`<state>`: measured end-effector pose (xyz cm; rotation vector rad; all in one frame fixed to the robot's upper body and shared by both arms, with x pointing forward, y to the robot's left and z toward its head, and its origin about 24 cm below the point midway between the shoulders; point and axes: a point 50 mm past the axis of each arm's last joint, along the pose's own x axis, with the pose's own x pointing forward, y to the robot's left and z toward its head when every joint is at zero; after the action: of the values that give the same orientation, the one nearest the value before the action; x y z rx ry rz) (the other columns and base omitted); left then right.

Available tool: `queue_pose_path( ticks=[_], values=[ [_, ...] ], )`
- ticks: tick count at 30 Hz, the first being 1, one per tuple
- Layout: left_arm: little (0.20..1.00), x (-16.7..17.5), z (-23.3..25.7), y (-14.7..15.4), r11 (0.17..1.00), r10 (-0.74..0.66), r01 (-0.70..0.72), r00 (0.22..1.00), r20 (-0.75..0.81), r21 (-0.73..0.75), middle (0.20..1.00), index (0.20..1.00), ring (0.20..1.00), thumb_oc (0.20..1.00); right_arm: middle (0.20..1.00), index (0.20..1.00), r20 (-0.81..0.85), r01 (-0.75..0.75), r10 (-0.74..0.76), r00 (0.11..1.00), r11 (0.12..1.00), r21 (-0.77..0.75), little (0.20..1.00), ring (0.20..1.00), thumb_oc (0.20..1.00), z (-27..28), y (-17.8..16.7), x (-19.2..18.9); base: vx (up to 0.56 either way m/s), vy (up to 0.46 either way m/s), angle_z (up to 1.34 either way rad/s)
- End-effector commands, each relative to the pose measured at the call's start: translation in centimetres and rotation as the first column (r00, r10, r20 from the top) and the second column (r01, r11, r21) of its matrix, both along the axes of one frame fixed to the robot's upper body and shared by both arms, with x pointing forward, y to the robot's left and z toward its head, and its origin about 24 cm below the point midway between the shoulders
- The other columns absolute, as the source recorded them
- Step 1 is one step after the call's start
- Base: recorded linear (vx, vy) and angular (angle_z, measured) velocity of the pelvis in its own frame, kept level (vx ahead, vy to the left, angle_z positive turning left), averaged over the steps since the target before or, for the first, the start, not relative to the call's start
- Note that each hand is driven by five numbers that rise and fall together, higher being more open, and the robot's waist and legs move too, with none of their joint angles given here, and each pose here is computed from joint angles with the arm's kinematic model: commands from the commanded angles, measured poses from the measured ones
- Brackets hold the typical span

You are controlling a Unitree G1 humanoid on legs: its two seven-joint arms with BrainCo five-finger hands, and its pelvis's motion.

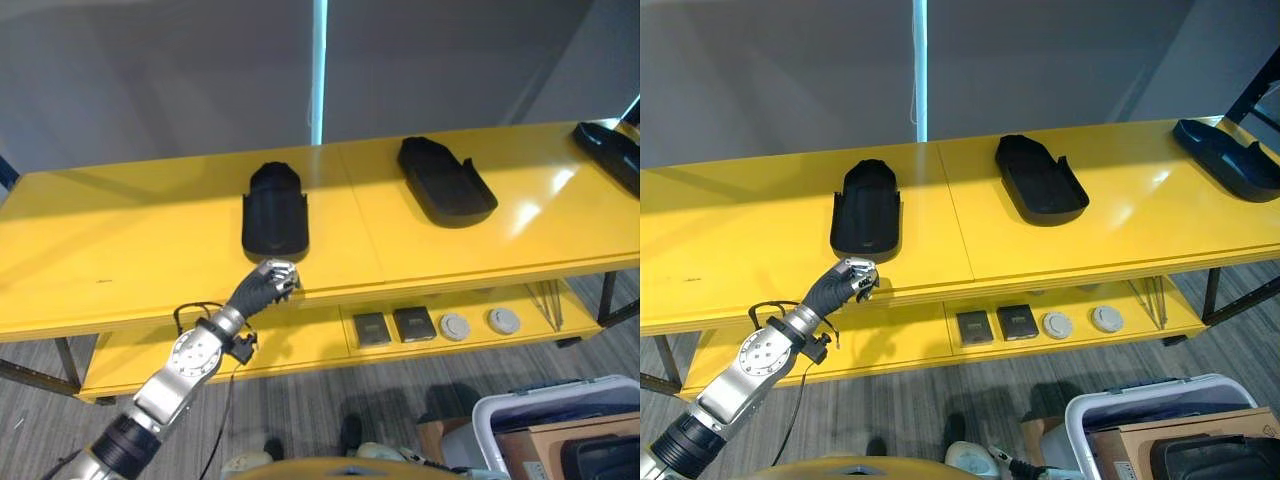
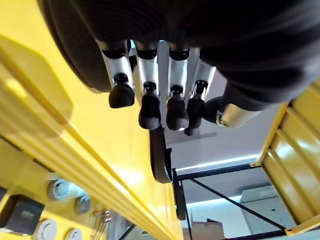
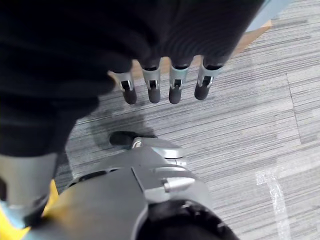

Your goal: Move parts from the plastic box to the shelf.

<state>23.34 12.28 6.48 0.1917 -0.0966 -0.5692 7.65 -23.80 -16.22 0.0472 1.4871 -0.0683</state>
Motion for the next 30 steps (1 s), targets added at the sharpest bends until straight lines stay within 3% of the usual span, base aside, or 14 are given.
queue_pose_path(
  ticks=[1,5,12,30],
  values=[
    [0.2,0.8,1.9,-0.3,1.0,0.002,-0.003,0.996,0.094,0.011,0.2,0.2,0.2,0.2,1.0,1.0,0.0,-0.021,0.021,1.0,0.999,0.034,1.0,1.0,1.0,-0.1,0.9,0.9,0.04,0.016,0.01],
    [0.2,1.0,1.3,0.2,0.996,0.085,-0.085,0.993,0.08,-0.002,0.2,0.2,0.2,0.2,1.0,1.0,-0.016,-0.019,0.02,1.0,0.999,0.028,1.0,1.0,1.0,-0.1,1.1,0.9,0.04,0.011,0.0],
    [0.2,2.4,2.1,0.3,0.981,0.174,-0.186,0.966,0.192,0.049,0.2,0.2,0.2,0.2,1.0,1.0,-0.061,-0.022,0.023,0.998,1.0,0.014,1.0,1.0,1.0,-0.2,0.8,-0.2,0.0,0.0,0.0],
    [0.2,7.0,0.0,0.8,0.926,0.356,-0.356,0.934,0.019,0.125,0.2,0.2,0.2,0.2,1.0,1.0,-0.052,-0.094,0.095,0.994,0.996,0.009,1.0,1.0,1.0,-0.1,0.6,-0.3,0.02,0.005,-0.05]
  ],
)
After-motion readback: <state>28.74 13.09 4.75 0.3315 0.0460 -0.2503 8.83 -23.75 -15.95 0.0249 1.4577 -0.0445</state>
